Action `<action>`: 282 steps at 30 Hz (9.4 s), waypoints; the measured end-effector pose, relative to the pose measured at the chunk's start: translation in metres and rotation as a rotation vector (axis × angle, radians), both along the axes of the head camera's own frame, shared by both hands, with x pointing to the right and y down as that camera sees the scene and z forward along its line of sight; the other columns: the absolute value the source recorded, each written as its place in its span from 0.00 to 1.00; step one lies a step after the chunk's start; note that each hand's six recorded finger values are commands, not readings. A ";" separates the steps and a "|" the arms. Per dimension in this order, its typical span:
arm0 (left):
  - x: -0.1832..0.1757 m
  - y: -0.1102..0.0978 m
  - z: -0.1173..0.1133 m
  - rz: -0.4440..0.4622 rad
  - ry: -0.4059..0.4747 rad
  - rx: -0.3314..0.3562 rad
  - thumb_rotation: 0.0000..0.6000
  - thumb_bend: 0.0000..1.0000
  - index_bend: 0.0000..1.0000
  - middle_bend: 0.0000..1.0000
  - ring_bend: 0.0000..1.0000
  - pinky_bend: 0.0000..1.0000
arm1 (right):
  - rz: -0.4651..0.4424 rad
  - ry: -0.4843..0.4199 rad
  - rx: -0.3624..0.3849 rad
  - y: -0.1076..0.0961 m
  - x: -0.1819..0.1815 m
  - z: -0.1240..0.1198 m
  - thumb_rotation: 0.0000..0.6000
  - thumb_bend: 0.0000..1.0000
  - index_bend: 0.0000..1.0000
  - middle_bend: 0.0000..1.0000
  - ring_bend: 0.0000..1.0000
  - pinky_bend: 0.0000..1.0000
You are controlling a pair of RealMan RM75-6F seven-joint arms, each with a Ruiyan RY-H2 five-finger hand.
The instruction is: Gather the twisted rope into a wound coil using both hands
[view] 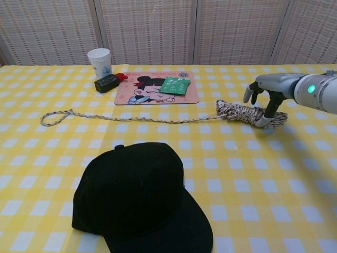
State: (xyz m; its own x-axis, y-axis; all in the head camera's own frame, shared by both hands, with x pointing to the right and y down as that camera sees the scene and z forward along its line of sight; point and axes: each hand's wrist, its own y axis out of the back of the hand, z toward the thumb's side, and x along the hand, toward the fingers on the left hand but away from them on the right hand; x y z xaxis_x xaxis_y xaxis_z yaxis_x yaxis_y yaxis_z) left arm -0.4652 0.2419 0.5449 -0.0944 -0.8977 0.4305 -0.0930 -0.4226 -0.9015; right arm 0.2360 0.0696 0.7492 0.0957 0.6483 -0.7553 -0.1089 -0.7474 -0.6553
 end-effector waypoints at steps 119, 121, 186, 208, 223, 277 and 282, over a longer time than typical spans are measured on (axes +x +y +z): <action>0.176 -0.191 0.218 0.349 -0.138 -0.260 1.00 0.28 0.55 1.00 1.00 1.00 | -0.033 -0.380 0.245 -0.006 0.010 -0.107 1.00 0.67 0.81 0.68 0.52 0.61; 0.180 -0.189 0.221 0.363 -0.145 -0.259 1.00 0.28 0.56 1.00 1.00 1.00 | -0.032 -0.380 0.242 -0.005 0.009 -0.107 1.00 0.66 0.81 0.68 0.52 0.61; 0.204 -0.192 0.248 0.398 -0.296 -0.336 1.00 0.33 0.69 1.00 1.00 1.00 | 0.001 -0.372 0.195 -0.002 0.019 -0.087 1.00 0.63 0.82 0.68 0.52 0.61; 0.209 -0.190 0.247 0.363 -0.272 -0.365 1.00 0.34 0.80 1.00 1.00 1.00 | 0.014 -0.378 0.193 -0.001 0.021 -0.086 1.00 0.63 0.82 0.68 0.52 0.61; 0.186 -0.206 0.222 0.313 -0.226 -0.334 1.00 0.34 0.81 1.00 1.00 1.00 | 0.011 -0.378 0.207 -0.006 0.018 -0.090 1.00 0.63 0.82 0.68 0.52 0.61; 0.166 -0.227 0.005 0.285 0.294 -0.027 1.00 0.35 0.82 1.00 1.00 1.00 | -0.078 -0.582 0.405 -0.054 -0.161 -0.120 1.00 0.66 0.82 0.68 0.52 0.61; 0.180 -0.233 -0.014 0.284 0.363 -0.005 1.00 0.35 0.82 1.00 1.00 1.00 | -0.091 -0.552 0.409 -0.051 -0.174 -0.112 1.00 0.66 0.82 0.68 0.52 0.61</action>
